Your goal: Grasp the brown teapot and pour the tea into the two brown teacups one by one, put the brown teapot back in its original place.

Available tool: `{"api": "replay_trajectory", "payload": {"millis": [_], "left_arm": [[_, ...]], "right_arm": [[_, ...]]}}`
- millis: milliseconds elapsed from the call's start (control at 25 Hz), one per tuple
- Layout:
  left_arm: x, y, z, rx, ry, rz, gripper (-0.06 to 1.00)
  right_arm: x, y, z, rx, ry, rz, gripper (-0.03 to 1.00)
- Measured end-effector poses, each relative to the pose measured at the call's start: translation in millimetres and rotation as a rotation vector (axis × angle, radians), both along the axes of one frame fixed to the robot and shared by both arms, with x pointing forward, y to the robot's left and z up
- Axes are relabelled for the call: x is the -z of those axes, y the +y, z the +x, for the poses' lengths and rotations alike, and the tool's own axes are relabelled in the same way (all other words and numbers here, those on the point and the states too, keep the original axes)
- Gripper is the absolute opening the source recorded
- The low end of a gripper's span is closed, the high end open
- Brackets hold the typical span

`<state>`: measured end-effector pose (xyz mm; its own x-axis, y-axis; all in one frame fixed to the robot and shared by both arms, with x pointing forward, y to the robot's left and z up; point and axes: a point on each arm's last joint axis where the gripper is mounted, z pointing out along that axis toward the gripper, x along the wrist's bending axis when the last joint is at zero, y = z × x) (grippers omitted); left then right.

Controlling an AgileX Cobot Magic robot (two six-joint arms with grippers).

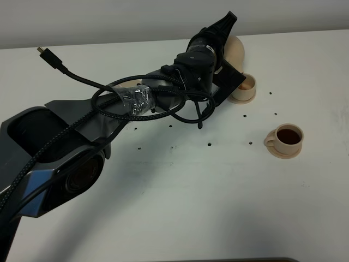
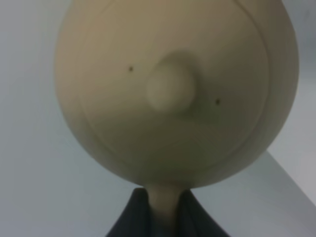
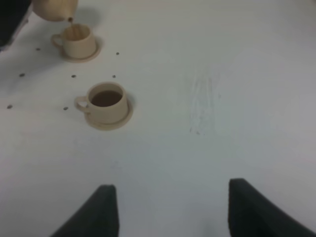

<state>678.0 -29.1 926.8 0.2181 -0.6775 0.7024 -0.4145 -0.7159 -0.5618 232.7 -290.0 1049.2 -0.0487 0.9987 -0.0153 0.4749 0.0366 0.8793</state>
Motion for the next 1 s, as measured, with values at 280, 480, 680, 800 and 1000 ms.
{"api": "replay_trajectory", "payload": {"millis": [280, 480, 680, 800, 1000], "left_arm": [[4.7, -2.0, -0.4, 0.018, -0.007, 0.022, 0.13], [4.5, -2.1, 0.0, 0.026, -0.018, 0.036, 0.13], [4.5, -2.4, 0.4, 0.034, -0.03, 0.05, 0.13], [4.5, -2.4, 0.4, 0.034, -0.03, 0.049, 0.13], [3.5, -2.7, 0.8, 0.04, -0.044, 0.056, 0.13]], "right_arm": [[0.0, 0.0, 0.0, 0.0, 0.0, 0.0, 0.48], [0.0, 0.0, 0.0, 0.0, 0.0, 0.0, 0.48], [0.0, 0.0, 0.0, 0.0, 0.0, 0.0, 0.48], [0.0, 0.0, 0.0, 0.0, 0.0, 0.0, 0.48], [0.0, 0.0, 0.0, 0.0, 0.0, 0.0, 0.48]]}}
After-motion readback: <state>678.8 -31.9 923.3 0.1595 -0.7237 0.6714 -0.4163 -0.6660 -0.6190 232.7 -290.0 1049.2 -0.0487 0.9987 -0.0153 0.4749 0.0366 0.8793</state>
